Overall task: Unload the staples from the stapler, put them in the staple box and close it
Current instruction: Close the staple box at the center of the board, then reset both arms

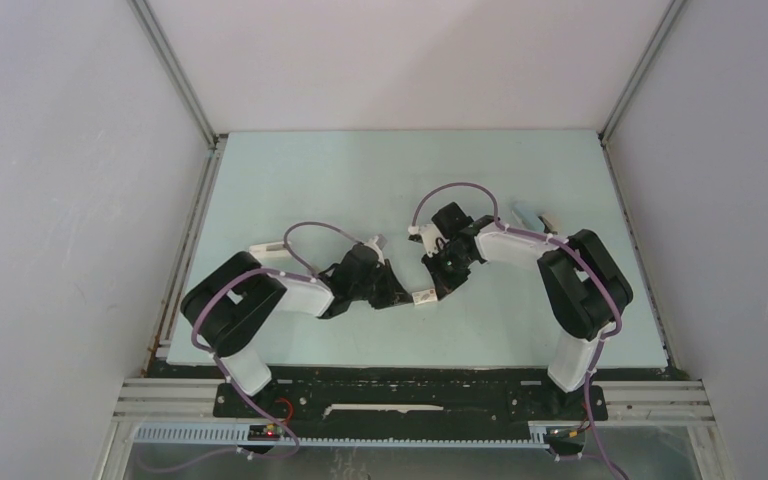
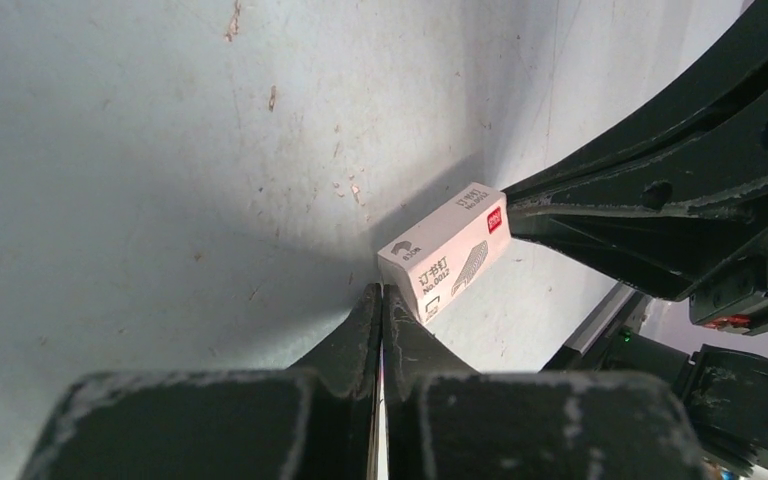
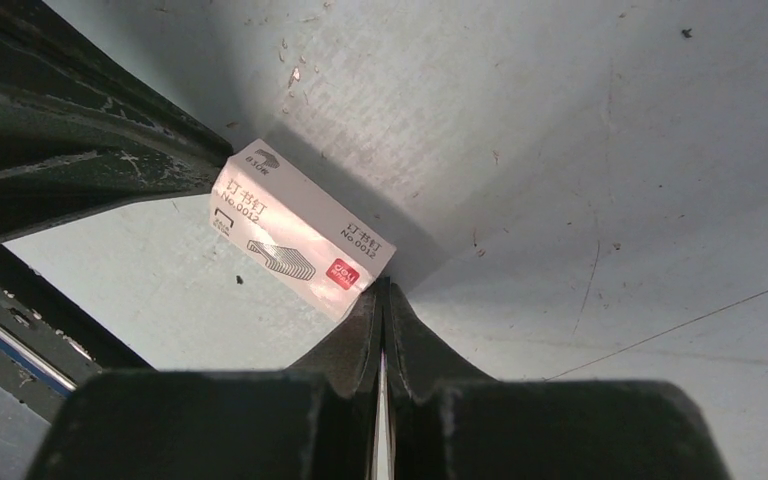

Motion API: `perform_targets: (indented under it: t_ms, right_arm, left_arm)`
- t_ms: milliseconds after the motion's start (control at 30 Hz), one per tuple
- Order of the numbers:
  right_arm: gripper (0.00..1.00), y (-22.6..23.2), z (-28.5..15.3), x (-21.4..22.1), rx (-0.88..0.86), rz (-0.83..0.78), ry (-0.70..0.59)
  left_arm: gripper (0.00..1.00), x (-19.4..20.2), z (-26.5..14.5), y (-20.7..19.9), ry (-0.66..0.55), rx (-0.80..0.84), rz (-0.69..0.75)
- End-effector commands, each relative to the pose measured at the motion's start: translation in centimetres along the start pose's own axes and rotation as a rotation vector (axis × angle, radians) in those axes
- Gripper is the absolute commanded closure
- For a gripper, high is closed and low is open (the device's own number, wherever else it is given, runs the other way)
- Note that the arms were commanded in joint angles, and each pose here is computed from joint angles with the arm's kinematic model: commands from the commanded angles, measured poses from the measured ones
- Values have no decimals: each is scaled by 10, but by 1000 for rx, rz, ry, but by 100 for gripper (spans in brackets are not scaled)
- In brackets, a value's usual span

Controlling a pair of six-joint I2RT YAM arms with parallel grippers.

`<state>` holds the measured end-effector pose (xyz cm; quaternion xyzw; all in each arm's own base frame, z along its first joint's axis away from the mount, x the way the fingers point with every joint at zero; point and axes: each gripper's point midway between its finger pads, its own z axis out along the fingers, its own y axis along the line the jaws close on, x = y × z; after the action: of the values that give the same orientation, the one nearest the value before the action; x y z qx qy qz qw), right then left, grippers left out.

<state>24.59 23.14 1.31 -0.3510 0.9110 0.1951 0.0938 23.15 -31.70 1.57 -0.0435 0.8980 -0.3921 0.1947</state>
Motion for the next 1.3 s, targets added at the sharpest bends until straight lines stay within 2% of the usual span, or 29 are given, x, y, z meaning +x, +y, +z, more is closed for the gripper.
perform_targets:
  t_ms: [0, 267, 367, 533, 633, 800, 933, 1067, 1167, 1267]
  right_arm:
    - [94, -26, 2, -3, 81, -32, -2]
    - [94, -54, -21, -8, 153, -70, -41]
    - [93, -63, -44, -13, 152, -67, -98]
    - [92, -84, -101, -23, 181, -90, -217]
    - [83, -100, -146, -31, 220, -126, -275]
    - [61, -127, -222, -45, 336, -146, -363]
    - [37, -138, -289, -60, 429, -150, -482]
    - [2, -141, -342, -64, 476, -131, -610]
    - [0, -143, -356, -63, 485, -62, -673]
    - [0, -137, -355, -57, 404, -44, -664]
  left_arm:
    - [97, -10, -11, -6, -50, -25, 74]
    - [90, -49, -60, -11, -218, -115, 233]
    - [79, -72, -88, -19, -312, -152, 307]
    - [52, -114, -149, -19, -472, -240, 374]
    - [27, -140, -192, -16, -588, -282, 381]
    - [1, -175, -262, -18, -778, -315, 372]
    - [0, -190, -305, -29, -869, -296, 378]
    - [0, -202, -329, -44, -907, -245, 374]
    - [0, -209, -337, -56, -910, -195, 367]
    - [0, -215, -342, -68, -904, -147, 360]
